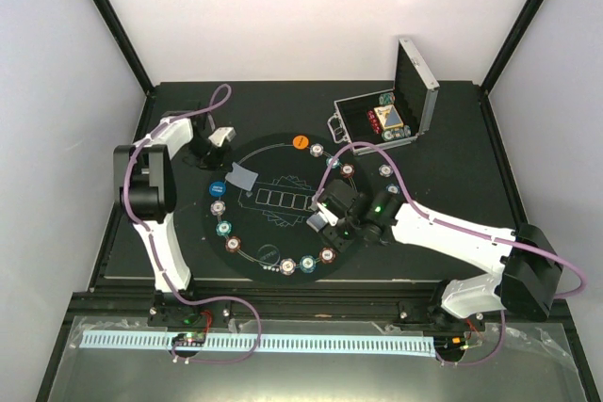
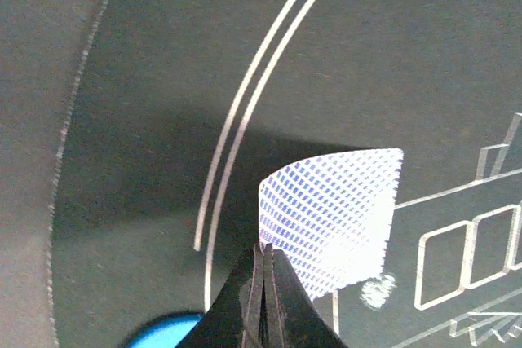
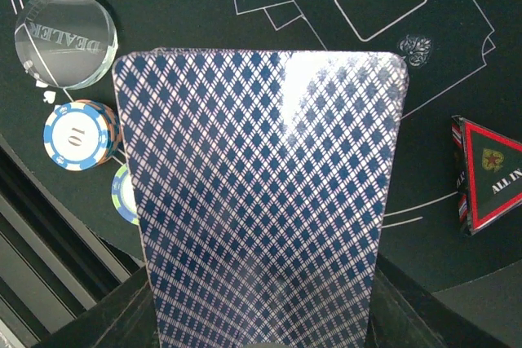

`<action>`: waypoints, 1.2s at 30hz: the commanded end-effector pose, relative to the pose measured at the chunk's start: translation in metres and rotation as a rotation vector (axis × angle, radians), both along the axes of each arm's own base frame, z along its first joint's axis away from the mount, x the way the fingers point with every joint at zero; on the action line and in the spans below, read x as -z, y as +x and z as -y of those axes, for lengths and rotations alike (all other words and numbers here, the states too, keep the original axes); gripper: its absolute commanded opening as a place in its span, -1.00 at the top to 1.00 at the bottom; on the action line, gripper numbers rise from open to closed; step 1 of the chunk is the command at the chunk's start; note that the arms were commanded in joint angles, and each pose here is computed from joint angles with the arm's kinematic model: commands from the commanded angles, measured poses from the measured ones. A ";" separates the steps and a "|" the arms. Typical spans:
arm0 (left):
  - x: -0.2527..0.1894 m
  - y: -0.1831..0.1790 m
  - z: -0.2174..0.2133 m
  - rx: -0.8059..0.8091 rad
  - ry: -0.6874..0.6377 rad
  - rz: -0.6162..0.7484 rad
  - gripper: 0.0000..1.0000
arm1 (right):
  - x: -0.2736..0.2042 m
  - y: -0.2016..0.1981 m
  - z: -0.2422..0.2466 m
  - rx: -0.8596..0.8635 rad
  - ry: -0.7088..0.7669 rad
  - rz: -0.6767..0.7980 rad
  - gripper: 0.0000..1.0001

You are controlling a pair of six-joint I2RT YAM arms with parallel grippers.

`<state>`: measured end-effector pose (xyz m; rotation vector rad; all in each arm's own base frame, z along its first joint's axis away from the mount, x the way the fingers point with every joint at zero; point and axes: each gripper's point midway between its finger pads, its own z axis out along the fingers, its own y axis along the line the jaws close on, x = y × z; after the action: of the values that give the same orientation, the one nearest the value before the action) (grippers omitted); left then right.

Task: Distribute texas hold em gaming equipment

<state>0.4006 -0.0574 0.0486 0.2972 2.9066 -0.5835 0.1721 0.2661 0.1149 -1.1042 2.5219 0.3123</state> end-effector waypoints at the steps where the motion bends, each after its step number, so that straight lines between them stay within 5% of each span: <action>1: 0.011 0.011 -0.020 0.041 0.107 0.004 0.97 | -0.008 0.006 -0.002 0.015 0.042 0.024 -0.06; 20: 0.024 0.044 -0.053 0.060 0.304 0.070 0.95 | -0.003 0.004 0.001 0.021 0.029 0.005 -0.06; 32: 0.004 0.051 -0.066 -0.010 0.371 0.118 0.29 | -0.004 0.004 0.004 0.025 0.023 0.007 -0.06; 36: -0.033 0.057 -0.072 -0.110 0.393 0.214 0.15 | -0.008 0.006 0.008 0.033 0.010 0.028 -0.06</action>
<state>0.4381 0.0027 0.0256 0.3626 2.9369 -0.0567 0.1729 0.2617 0.1108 -1.0893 2.5404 0.3084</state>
